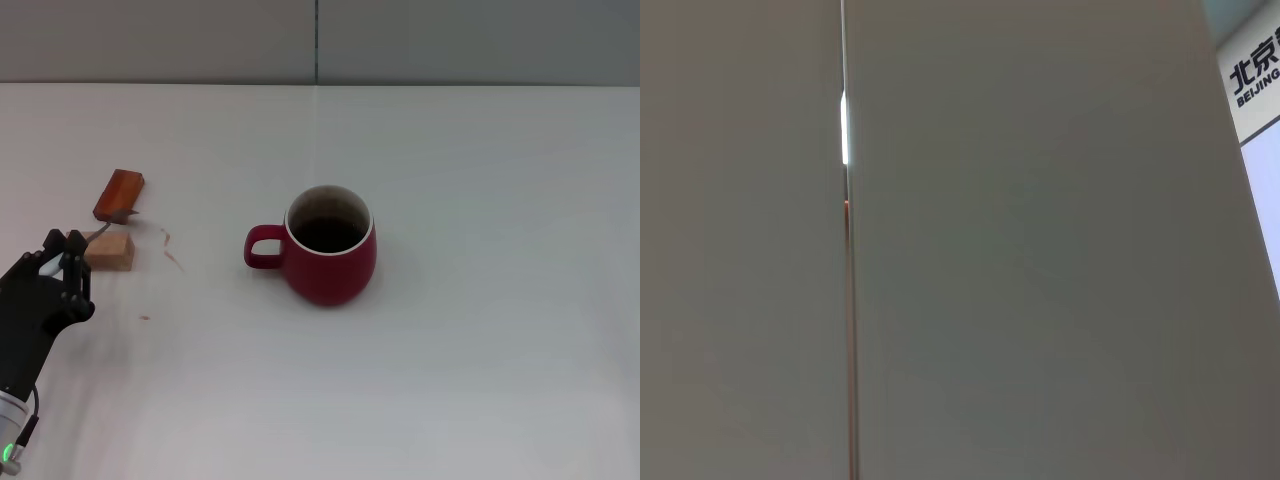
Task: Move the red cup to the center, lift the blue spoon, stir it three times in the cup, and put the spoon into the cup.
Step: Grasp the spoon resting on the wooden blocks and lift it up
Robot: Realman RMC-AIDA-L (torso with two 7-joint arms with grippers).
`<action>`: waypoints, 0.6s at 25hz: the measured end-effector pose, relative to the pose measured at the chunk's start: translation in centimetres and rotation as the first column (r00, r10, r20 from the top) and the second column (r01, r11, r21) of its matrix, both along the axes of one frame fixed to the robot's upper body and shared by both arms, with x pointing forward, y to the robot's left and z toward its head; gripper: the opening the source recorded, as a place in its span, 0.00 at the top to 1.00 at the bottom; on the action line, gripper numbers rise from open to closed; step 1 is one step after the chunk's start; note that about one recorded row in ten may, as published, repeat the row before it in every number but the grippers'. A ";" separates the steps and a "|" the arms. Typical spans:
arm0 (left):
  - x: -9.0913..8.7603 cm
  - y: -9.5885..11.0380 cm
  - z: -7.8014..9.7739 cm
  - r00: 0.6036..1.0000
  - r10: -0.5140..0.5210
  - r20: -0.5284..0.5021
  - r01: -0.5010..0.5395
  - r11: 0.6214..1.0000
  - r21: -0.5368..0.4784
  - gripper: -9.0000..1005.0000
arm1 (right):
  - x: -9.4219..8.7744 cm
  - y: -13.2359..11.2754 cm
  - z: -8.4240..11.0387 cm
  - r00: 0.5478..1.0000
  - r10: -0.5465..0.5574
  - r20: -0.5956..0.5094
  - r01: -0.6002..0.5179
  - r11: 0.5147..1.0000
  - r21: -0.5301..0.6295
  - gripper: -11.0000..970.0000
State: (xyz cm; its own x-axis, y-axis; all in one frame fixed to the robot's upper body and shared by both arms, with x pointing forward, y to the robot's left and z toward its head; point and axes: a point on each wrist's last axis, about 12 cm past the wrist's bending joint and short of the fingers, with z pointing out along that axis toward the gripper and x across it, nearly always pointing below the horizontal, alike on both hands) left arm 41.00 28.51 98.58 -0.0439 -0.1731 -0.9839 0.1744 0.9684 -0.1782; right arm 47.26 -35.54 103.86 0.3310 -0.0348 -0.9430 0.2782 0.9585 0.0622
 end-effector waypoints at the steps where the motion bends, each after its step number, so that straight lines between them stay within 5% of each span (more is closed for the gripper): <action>1: 0.0 0.0 0.0 1.000 0.000 0.000 0.000 1.000 0.000 0.82 | 0.0 0.0 0.0 1.000 0.000 0.000 0.000 1.000 0.000 0.29; 15: 0.0 0.1 -0.1 1.000 -0.018 -0.007 0.018 1.000 0.006 0.82 | -0.3 0.1 -0.1 1.000 -0.002 0.001 0.002 1.000 0.010 0.29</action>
